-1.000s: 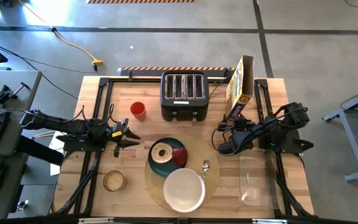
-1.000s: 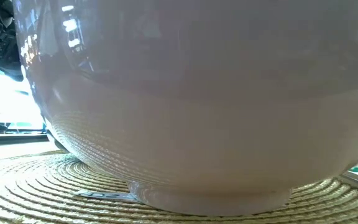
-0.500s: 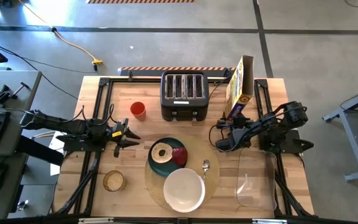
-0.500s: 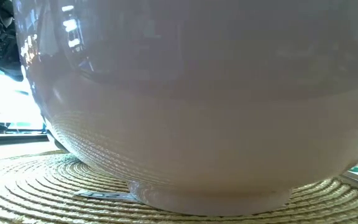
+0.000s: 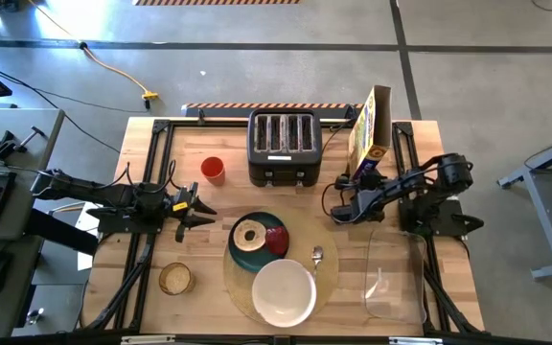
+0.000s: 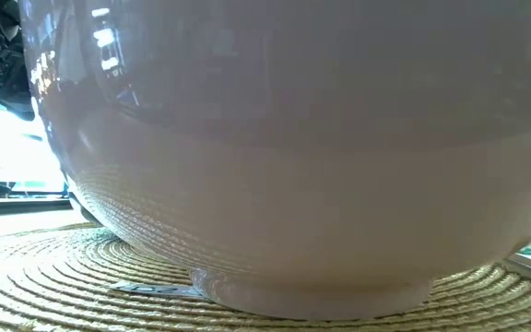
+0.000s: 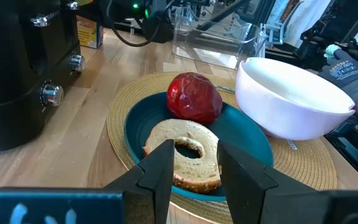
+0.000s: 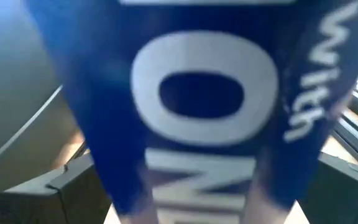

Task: Arrange a breakfast setting
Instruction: Pour the cereal into the white bowl

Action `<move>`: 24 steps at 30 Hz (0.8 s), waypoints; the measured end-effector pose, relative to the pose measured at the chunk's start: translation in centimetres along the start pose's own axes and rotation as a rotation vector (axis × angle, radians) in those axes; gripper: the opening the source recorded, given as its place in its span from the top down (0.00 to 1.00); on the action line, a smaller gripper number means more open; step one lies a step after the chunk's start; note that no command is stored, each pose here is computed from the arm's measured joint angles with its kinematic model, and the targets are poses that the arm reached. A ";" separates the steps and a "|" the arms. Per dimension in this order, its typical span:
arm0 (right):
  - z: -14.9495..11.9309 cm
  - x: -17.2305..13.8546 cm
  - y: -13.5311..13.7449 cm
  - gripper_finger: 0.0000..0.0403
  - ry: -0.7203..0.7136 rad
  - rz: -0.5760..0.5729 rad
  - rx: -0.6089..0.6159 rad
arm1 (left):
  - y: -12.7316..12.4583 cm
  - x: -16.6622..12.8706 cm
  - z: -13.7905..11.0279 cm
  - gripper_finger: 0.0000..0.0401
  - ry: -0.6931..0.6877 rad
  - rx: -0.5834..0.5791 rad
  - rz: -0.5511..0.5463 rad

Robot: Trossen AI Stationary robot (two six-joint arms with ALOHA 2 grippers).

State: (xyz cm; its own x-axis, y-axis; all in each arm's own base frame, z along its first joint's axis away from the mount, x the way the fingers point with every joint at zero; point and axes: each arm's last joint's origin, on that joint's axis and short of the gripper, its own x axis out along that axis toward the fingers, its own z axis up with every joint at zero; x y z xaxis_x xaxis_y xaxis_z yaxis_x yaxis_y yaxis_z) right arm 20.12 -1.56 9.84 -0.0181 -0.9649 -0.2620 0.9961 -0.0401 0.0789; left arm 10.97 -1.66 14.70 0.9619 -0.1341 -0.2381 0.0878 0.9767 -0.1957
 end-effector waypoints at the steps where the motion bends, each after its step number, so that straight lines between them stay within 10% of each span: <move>1: 0.0 0.2 0.1 0.01 -0.003 -0.004 0.005 | 0.0 0.0 0.0 0.72 0.000 0.000 0.000; 24: 0.5 2.3 0.4 0.10 -0.027 -0.082 -0.020 | 0.0 0.0 0.0 0.72 0.000 0.000 0.000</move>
State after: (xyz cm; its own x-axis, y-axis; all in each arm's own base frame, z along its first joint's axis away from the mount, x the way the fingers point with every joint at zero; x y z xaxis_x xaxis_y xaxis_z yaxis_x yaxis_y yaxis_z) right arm 20.41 -3.90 9.78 -0.1019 -0.9653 -0.2404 0.9926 -0.1146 0.0394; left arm 10.97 -1.66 14.70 0.9620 -0.1340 -0.2379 0.0877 0.9767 -0.1957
